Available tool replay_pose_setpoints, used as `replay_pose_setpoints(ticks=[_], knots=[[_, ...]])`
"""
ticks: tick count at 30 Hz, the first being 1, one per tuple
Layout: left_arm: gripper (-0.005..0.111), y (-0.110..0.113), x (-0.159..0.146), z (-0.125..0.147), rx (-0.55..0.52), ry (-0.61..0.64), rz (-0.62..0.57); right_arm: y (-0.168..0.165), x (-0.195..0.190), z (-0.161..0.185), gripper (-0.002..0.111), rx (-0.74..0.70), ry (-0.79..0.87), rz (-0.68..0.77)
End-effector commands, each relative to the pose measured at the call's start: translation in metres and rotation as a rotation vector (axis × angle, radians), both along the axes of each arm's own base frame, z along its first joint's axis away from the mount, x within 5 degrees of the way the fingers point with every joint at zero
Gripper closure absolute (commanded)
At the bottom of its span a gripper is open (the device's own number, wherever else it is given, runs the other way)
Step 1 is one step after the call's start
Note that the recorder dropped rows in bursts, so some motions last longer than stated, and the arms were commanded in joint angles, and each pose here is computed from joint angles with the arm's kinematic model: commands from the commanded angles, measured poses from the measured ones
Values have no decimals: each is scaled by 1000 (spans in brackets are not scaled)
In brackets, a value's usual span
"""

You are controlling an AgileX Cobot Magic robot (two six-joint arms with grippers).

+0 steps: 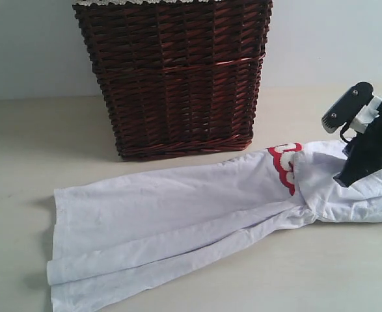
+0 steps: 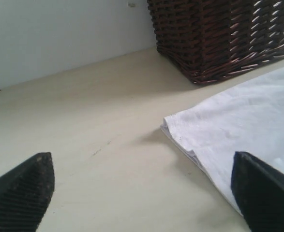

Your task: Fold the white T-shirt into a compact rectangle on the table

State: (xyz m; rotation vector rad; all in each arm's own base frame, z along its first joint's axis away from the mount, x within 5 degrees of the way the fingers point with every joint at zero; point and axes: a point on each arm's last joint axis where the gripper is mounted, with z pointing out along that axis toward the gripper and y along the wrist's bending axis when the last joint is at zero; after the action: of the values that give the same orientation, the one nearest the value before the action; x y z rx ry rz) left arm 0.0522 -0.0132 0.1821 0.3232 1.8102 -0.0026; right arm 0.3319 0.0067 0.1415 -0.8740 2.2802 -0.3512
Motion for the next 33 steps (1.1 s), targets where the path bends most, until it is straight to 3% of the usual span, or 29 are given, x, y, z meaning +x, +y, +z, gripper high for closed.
replay_pose_setpoints(ticks=[1,8,15,19,23,28,33], knots=[[13,0,0,-1,-1,-3,5,-1,4,-1,50,2,-18,-20],[13,0,0,-1,-1,-3,5,-2,4,13,49,-5,-66,-21],[13,0,0,-1,-1,-3,5,14,-21,-4,53,43,250,216],[13,0,0,-1,-1,-3,5,16,-24,-7,54,34,287,281],[13,0,0,-1,-1,-3,5,11,-16,-18,59,0,244,228],[13,0,0,-1,-1,-3,5,11,-16,-46,77,10,328,216],[13,0,0,-1,-1,-3,5,20,-35,-51,107,93,523,335]])
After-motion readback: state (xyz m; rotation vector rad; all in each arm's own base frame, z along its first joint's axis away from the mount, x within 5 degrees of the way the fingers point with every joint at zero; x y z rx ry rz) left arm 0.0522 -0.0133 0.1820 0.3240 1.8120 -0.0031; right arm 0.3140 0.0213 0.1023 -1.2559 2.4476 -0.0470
